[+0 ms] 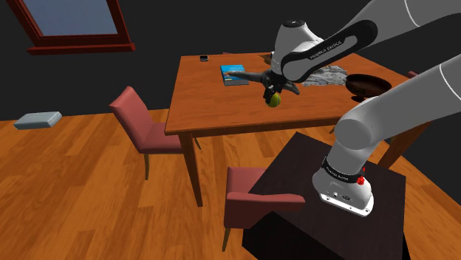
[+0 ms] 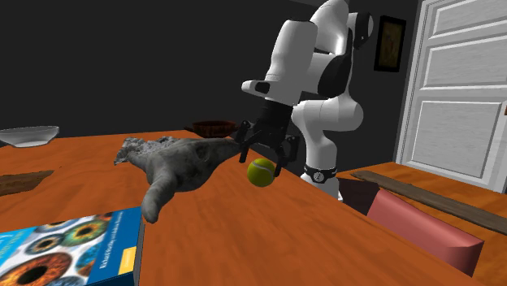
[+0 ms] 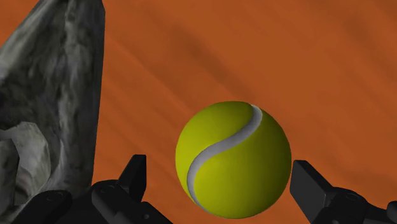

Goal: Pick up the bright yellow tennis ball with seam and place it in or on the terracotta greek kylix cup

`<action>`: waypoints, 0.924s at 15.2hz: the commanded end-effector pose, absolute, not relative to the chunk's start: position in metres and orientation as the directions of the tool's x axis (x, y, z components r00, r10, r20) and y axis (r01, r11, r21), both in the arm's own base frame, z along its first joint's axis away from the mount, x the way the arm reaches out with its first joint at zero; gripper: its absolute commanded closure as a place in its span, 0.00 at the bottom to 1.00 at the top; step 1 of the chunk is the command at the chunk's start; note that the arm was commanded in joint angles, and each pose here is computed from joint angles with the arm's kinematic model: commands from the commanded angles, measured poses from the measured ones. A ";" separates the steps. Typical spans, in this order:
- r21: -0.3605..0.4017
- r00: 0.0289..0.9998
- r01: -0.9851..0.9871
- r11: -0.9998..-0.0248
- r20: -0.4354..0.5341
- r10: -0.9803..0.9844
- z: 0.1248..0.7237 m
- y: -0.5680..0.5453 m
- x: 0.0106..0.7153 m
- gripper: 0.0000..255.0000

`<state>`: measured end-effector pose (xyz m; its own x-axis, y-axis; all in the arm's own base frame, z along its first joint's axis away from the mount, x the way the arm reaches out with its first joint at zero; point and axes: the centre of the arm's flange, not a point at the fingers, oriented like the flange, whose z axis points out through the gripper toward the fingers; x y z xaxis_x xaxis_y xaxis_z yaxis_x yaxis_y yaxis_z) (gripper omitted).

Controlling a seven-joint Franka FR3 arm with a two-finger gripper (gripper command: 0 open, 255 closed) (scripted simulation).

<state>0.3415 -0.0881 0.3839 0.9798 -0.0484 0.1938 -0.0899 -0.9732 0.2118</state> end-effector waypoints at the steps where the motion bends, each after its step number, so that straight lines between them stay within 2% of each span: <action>1: 0.212 0.980 -0.090 -0.973 0.194 -0.049 0.384 -0.088 0.342 1.00; 10: 0.212 0.980 -0.090 -0.973 0.194 -0.049 0.384 -0.088 0.342 1.00; 14: 0.212 0.980 -0.090 -0.973 0.194 -0.049 0.405 -0.088 0.342 1.00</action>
<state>0.3417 -0.0878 0.3990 0.9798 -0.0484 0.1941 -0.0900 -0.9731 0.2119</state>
